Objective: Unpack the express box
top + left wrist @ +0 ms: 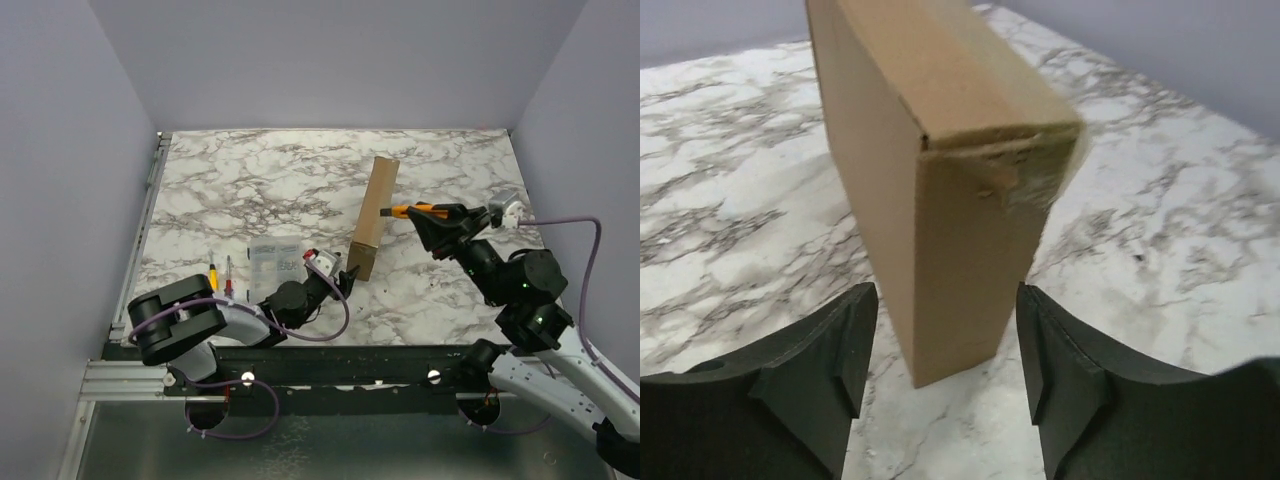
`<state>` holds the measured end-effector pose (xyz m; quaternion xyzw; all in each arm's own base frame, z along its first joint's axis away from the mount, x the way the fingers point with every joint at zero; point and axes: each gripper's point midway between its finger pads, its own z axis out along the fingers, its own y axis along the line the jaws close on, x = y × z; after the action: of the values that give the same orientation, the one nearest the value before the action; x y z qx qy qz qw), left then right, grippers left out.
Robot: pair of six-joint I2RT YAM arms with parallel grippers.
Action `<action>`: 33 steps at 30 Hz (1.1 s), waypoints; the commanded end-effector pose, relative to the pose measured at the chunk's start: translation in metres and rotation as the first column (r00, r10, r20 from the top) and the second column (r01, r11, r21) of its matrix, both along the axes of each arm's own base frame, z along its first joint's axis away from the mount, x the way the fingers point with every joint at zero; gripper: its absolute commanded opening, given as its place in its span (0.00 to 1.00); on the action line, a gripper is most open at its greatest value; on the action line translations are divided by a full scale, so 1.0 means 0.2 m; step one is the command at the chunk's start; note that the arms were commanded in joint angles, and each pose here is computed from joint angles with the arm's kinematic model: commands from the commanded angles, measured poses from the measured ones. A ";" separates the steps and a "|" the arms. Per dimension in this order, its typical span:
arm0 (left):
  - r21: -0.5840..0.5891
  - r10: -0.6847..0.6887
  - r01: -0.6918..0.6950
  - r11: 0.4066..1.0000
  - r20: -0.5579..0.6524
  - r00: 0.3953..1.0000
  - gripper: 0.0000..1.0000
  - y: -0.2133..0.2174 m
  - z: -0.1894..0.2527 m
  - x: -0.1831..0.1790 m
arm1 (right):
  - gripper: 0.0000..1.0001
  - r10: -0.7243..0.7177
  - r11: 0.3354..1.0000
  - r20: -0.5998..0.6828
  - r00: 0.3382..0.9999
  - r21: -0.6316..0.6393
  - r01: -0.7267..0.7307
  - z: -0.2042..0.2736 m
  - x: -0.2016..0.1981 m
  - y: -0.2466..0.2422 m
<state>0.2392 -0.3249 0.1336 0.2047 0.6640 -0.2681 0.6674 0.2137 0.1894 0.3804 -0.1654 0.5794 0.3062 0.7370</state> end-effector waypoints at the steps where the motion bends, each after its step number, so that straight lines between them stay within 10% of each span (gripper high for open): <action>1: -0.094 -0.172 0.167 0.981 -0.051 0.984 0.68 -0.08 0.15 -0.14 | 0.01 -0.253 0.962 -0.148 0.956 0.068 0.265 0.04 0.10 -0.23; 7: -0.158 -0.246 0.222 0.962 -0.153 0.957 0.83 -0.13 0.52 -0.21 | 0.01 -0.635 0.765 -0.289 0.716 -0.105 0.636 -0.23 0.17 -0.60; 13: -0.091 0.017 -0.051 0.994 -0.339 0.940 0.95 -0.13 0.66 0.05 | 0.01 -0.729 0.672 -0.322 0.604 -0.168 0.721 -0.35 0.16 -0.70; 33: 0.179 0.263 -0.216 0.960 -0.310 0.914 0.99 -0.56 0.46 0.67 | 0.01 -0.668 0.728 -0.333 0.665 -0.105 0.678 -0.32 0.07 -0.73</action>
<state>0.3600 -0.4421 0.2248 0.1154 0.8030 -0.2085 0.5463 0.2294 0.0480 0.3251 0.1233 0.7105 0.0565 0.6905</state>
